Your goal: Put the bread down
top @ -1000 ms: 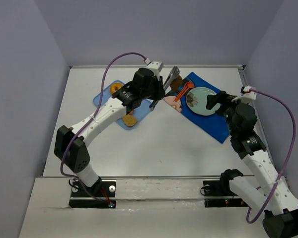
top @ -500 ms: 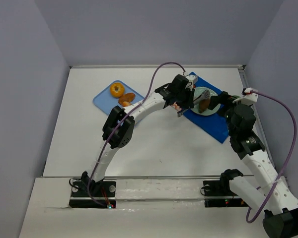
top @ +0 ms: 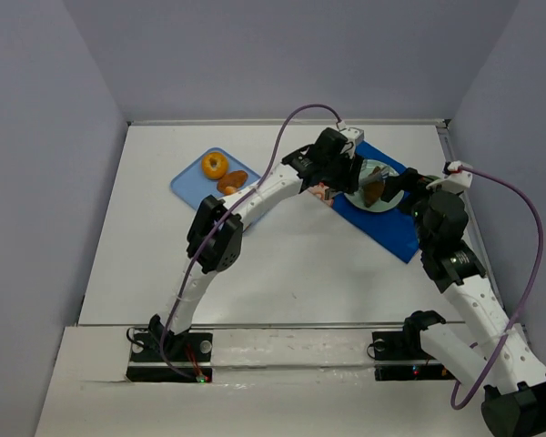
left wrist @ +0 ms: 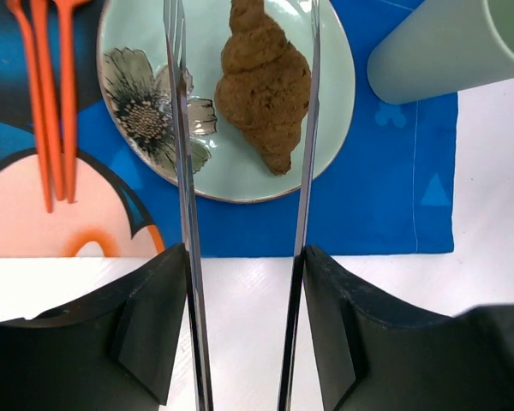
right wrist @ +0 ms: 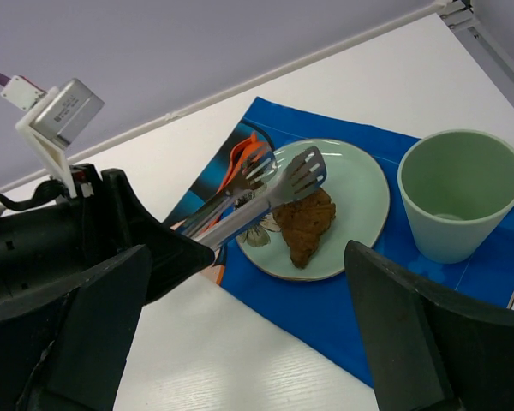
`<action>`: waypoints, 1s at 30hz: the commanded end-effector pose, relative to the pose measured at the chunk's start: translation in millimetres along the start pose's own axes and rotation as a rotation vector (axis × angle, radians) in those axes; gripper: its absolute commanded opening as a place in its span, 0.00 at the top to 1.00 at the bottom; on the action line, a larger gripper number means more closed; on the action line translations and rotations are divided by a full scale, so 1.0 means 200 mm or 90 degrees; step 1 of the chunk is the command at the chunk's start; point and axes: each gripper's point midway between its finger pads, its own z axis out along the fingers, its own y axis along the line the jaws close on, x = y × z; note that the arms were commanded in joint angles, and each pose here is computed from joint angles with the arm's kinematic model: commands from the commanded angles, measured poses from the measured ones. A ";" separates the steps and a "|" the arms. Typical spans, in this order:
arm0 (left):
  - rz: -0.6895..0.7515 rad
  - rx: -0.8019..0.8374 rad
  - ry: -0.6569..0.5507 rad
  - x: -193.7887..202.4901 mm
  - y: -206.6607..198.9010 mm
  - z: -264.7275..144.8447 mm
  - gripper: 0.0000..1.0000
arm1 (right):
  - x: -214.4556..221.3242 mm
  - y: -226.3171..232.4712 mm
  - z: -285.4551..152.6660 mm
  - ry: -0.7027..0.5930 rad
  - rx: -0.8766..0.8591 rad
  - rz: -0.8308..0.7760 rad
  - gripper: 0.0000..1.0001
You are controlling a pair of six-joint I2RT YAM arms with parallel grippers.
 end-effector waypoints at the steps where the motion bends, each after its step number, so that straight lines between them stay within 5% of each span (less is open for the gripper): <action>1: 0.050 0.001 -0.129 -0.40 -0.14 -0.36 0.39 | -0.05 0.00 -0.01 -0.023 -0.002 0.011 0.00; 7: 0.039 -0.064 -0.177 -0.48 -0.01 -0.57 0.44 | -0.04 0.02 -0.01 -0.015 -0.019 0.006 0.00; 14: 0.017 -0.121 -0.207 -0.33 0.08 -0.83 0.44 | -0.02 0.04 0.00 -0.007 -0.028 -0.001 0.00; 24: -0.089 -0.187 -0.168 0.44 0.32 -1.10 0.42 | 0.00 0.05 0.03 -0.002 -0.037 -0.021 0.00; 30: -0.101 -0.188 -0.177 0.65 0.37 -1.18 0.41 | 0.00 0.07 0.04 0.002 -0.050 -0.021 0.00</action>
